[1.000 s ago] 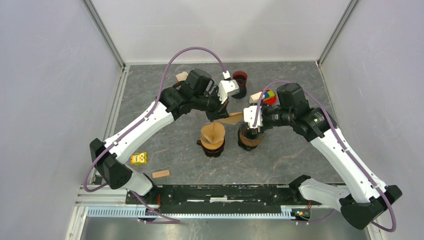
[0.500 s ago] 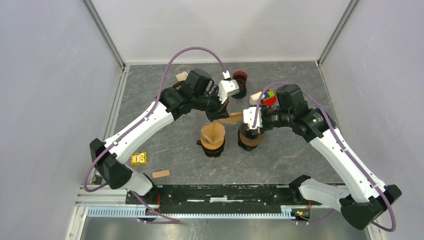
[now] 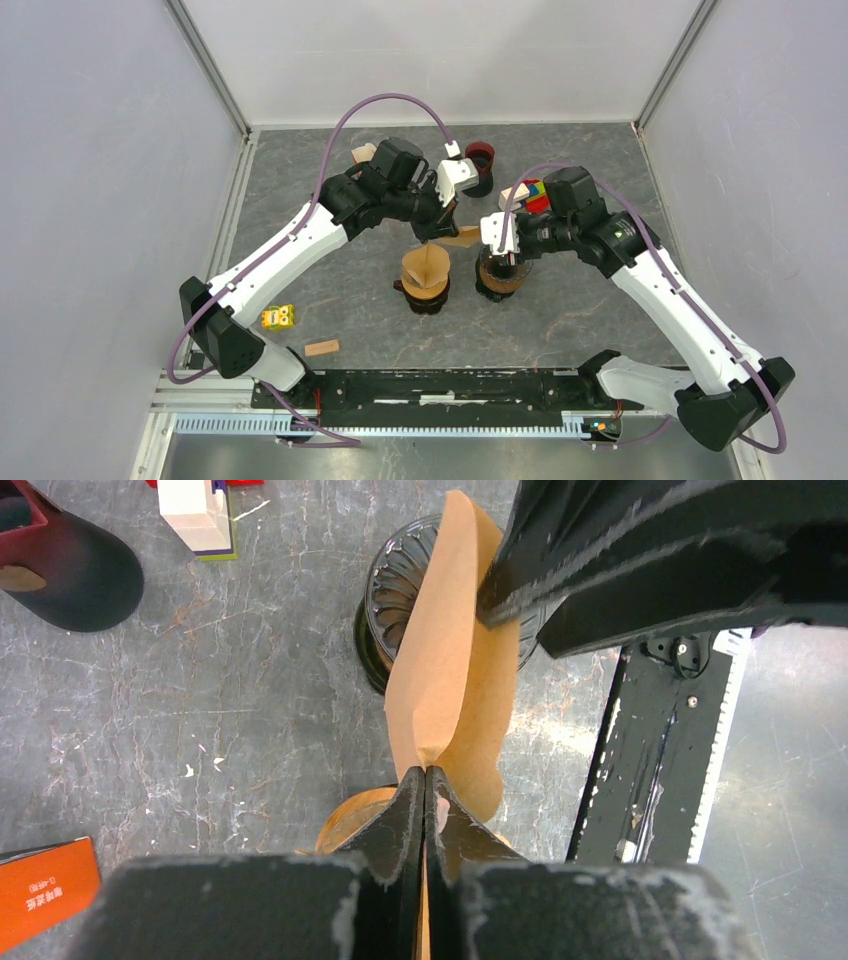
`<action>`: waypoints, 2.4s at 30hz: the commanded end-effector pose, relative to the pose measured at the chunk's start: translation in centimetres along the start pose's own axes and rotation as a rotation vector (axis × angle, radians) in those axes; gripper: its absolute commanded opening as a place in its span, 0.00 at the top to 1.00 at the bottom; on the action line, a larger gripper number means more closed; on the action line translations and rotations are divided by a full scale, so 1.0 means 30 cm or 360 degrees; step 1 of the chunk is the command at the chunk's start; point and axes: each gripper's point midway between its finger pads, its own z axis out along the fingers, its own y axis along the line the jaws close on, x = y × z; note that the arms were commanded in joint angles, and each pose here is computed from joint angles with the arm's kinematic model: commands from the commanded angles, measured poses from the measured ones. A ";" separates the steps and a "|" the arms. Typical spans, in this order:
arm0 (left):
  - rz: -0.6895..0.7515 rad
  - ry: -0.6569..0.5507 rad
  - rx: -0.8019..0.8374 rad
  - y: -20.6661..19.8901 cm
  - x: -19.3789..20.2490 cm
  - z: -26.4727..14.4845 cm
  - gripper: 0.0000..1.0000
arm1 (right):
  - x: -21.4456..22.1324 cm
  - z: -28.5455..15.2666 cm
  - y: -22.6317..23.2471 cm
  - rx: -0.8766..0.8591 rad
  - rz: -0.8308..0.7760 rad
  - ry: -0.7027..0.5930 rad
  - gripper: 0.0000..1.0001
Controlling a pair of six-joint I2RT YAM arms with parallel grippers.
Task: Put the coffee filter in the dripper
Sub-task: Pick up the coffee filter from the coffee filter holder, then place the coffee filter in the coffee dripper.
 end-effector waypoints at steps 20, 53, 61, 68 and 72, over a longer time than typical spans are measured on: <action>-0.0209 -0.0229 0.0161 -0.037 -0.111 -0.018 0.98 | -0.011 0.088 0.009 -0.0042 0.0011 -0.0058 0.74; -0.0301 -0.0274 0.0057 0.041 -0.112 -0.022 0.98 | 0.003 0.112 0.008 -0.0022 -0.0032 0.0041 1.00; -0.0358 -0.0306 0.0053 0.057 -0.120 -0.012 0.84 | -0.005 0.114 0.006 -0.0020 -0.0020 0.0026 1.00; -0.0388 -0.0334 0.0138 0.044 -0.142 0.011 0.58 | -0.003 0.128 0.005 -0.0048 0.0019 0.0032 1.00; -0.0383 -0.0329 0.0199 0.024 -0.141 0.016 0.54 | -0.005 0.130 0.003 -0.0050 0.0025 0.0032 1.00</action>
